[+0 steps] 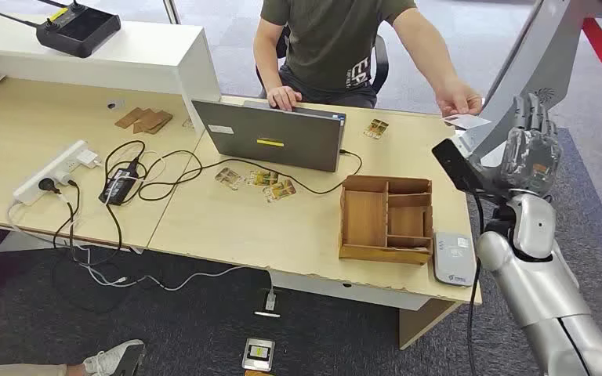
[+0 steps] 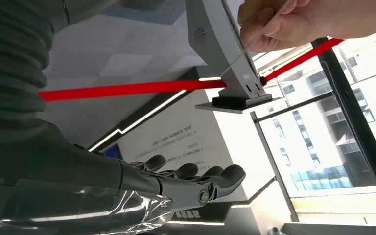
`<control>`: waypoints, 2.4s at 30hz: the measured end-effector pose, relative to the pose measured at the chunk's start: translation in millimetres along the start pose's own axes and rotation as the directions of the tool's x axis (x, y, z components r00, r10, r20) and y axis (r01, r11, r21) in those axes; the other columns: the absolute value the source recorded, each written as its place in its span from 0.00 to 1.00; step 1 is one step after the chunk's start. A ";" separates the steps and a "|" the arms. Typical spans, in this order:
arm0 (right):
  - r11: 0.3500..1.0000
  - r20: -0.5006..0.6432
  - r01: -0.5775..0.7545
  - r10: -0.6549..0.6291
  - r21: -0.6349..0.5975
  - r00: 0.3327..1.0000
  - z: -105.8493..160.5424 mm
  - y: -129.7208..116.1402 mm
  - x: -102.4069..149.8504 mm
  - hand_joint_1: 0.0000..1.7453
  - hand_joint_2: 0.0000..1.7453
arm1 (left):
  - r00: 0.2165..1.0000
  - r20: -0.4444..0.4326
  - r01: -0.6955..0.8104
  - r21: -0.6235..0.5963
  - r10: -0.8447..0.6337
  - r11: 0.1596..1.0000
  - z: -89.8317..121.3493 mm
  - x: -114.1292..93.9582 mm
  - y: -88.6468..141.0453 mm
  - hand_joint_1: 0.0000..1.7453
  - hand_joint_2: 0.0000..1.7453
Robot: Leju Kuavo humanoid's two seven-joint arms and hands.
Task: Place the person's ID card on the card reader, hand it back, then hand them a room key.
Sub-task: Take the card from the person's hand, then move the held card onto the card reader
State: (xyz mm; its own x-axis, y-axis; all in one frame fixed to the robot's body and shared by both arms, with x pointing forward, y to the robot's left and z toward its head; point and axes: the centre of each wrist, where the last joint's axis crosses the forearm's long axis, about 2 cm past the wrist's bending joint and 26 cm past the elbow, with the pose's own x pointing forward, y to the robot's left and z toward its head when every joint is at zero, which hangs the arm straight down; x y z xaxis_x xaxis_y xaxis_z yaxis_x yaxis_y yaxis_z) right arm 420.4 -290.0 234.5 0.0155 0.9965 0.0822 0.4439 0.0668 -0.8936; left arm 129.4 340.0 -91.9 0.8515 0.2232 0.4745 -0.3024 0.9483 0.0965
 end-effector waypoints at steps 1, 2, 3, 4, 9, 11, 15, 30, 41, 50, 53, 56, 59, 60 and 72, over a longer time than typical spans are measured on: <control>1.000 0.009 -0.008 0.008 0.001 1.000 -0.2 0.1 1.6 0.00 1.00 | 1.000 0.000 0.000 -0.001 0.000 1.000 0.0 0.2 0.1 0.00 1.00; 1.000 0.017 -0.016 0.016 0.002 1.000 -0.3 0.3 3.2 0.00 1.00 | 1.000 0.001 -0.001 -0.001 0.001 1.000 -0.1 0.4 0.1 0.00 1.00; 0.999 0.035 -0.035 0.035 0.002 0.999 -0.5 0.8 6.3 0.00 1.00 | 1.000 0.001 -0.002 -0.003 0.002 1.000 -0.2 0.8 0.3 0.00 1.00; 0.999 0.051 -0.051 0.051 0.001 0.997 -0.8 1.2 9.1 0.00 1.00 | 1.000 0.001 -0.003 -0.004 0.003 1.000 -0.3 1.1 0.6 0.00 1.00; 0.992 0.119 -0.124 0.125 -0.020 0.985 -3.1 3.6 23.7 0.05 1.00 | 1.000 -0.002 -0.013 -0.008 0.013 1.000 -0.6 2.2 0.9 0.00 1.00; 0.991 0.132 -0.133 0.135 -0.024 0.982 -2.6 5.5 27.6 0.37 1.00 | 1.000 -0.003 -0.020 -0.003 0.020 1.000 -0.6 2.3 0.9 0.00 1.00; 0.990 0.144 -0.142 0.143 -0.020 0.979 -1.7 8.9 31.9 1.00 1.00 | 0.999 -0.008 -0.037 0.013 0.038 0.999 -0.5 2.1 0.4 0.00 1.00; 0.988 0.161 -0.133 0.119 0.079 0.980 3.4 22.0 41.9 1.00 1.00 | 0.997 -0.023 -0.077 0.056 0.078 0.995 0.4 1.8 -6.3 0.00 1.00; 0.976 0.054 0.104 -0.116 0.191 0.992 10.6 30.8 32.0 1.00 1.00 | 0.997 -0.021 -0.076 0.058 0.078 0.995 0.6 1.7 -8.0 0.00 1.00; 0.959 -0.086 0.220 -0.207 0.179 0.975 30.6 35.8 3.8 1.00 1.00 | 0.996 -0.012 -0.086 0.063 0.087 0.994 1.2 -2.4 -5.9 0.00 1.00; 0.961 -0.112 0.211 -0.193 0.177 0.975 39.0 37.3 -6.3 1.00 1.00 | 0.995 -0.010 -0.095 0.069 0.096 0.993 1.5 -4.7 -4.3 0.00 1.00; 0.966 -0.130 0.185 -0.164 0.180 0.978 48.3 39.2 -16.6 1.00 1.00 | 0.995 -0.013 -0.100 0.072 0.101 0.992 2.1 -7.6 -3.3 0.00 1.00; 0.968 -0.148 0.161 -0.134 0.194 0.980 59.2 42.5 -26.3 1.00 1.00 | 0.994 -0.015 -0.106 0.075 0.107 0.992 2.4 -9.3 -2.4 0.00 1.00; 0.967 -0.154 0.153 -0.123 0.202 0.980 63.2 44.0 -29.6 1.00 1.00 | 0.994 -0.015 -0.107 0.077 0.108 0.991 2.4 -9.7 -2.0 0.00 1.00; 0.923 -0.182 0.127 -0.064 0.363 0.981 110.5 66.3 -50.8 1.00 1.00 | 0.991 -0.029 -0.131 0.088 0.134 0.988 3.3 -14.6 0.7 0.00 1.00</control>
State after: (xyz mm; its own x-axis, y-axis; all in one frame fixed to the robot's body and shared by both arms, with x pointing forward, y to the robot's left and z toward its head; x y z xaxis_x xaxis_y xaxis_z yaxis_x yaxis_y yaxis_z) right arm 350.1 -330.6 122.3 0.1497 0.9644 0.2179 0.0863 0.2068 -0.9746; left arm 115.3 336.7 -95.9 0.8155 0.3547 0.4574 -0.4476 0.8874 0.1099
